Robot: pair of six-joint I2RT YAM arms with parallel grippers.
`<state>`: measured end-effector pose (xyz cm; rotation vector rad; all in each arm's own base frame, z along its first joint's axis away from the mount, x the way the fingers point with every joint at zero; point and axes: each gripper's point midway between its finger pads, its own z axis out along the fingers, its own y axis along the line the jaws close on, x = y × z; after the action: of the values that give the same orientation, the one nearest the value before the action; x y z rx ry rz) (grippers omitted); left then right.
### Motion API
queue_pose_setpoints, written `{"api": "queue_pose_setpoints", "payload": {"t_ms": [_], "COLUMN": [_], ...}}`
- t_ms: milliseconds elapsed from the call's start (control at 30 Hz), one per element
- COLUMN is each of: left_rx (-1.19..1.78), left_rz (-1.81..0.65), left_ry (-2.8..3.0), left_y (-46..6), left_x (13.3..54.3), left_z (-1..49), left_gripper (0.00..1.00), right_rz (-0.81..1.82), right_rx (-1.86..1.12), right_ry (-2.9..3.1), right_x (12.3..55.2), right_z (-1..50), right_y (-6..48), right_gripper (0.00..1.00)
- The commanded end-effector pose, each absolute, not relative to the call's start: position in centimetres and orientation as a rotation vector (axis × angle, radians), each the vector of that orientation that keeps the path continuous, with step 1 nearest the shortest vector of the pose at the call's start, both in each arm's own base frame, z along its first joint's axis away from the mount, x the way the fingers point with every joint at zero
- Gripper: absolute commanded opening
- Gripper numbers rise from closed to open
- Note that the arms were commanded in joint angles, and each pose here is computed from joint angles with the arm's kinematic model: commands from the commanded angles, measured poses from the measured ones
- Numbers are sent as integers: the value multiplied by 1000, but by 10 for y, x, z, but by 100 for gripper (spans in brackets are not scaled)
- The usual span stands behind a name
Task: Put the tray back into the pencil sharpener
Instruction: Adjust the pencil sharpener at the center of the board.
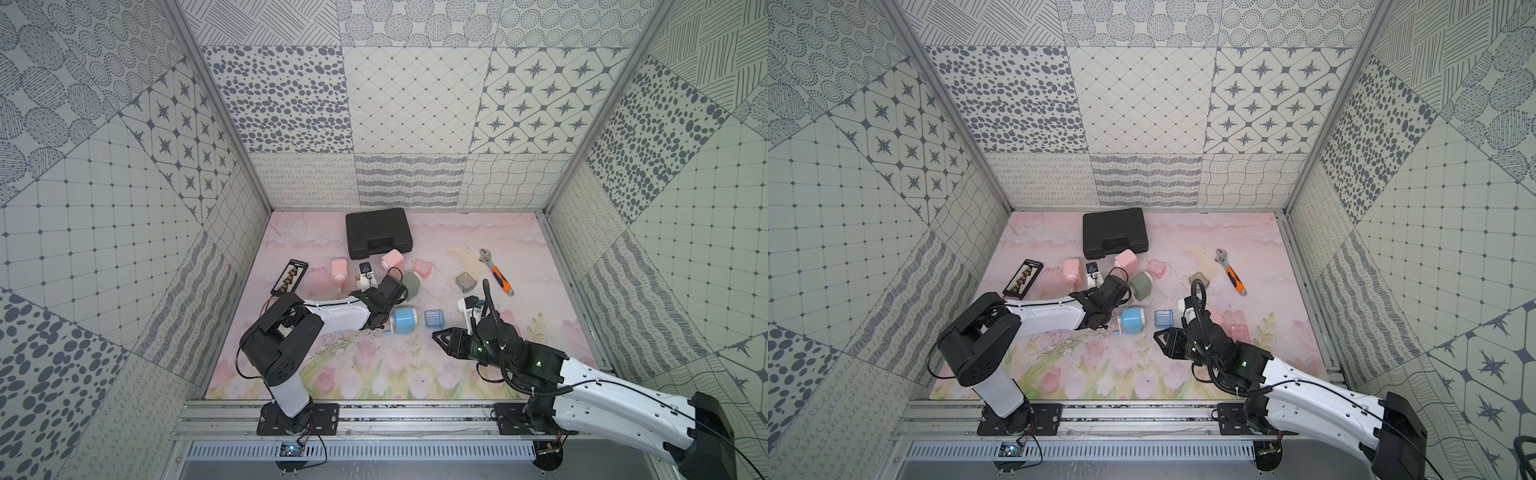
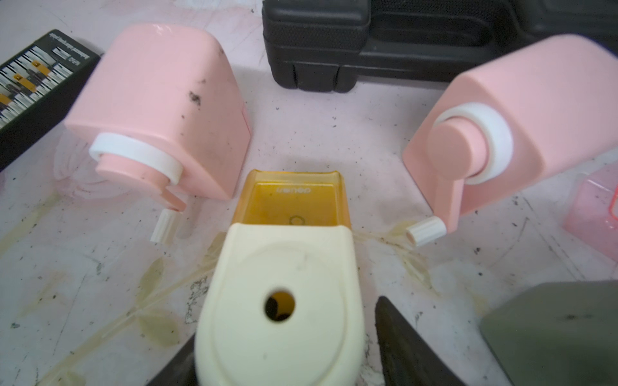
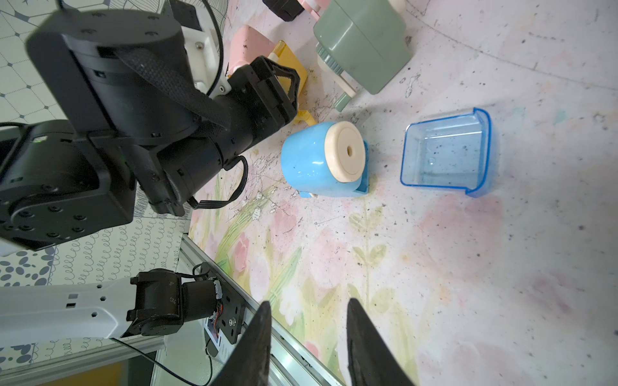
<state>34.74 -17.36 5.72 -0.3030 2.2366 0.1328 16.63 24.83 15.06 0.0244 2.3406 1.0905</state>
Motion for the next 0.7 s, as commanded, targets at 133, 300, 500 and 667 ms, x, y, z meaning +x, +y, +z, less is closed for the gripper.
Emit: {"api": "queue_pose_setpoints", "payload": {"t_ms": [133, 300, 500, 667], "left_rx": [-403, -439, -404, -216], "left_rz": [148, 173, 171, 184], "left_ry": [2134, 2113, 2098, 2067], "left_y": [-168, -162, -163, -169], "left_x": [359, 358, 359, 359], "left_z": [63, 61, 69, 111], "left_gripper": [63, 51, 34, 16], "right_rz": [1116, 1109, 1105, 1101], "right_rx": [7, 3, 2, -4], "right_ry": [2306, 2305, 2303, 2302], "right_x": [168, 168, 168, 170], "right_z": [164, 165, 165, 165], "right_y": [251, 250, 250, 251], "right_gripper": [38, 38, 37, 36]}}
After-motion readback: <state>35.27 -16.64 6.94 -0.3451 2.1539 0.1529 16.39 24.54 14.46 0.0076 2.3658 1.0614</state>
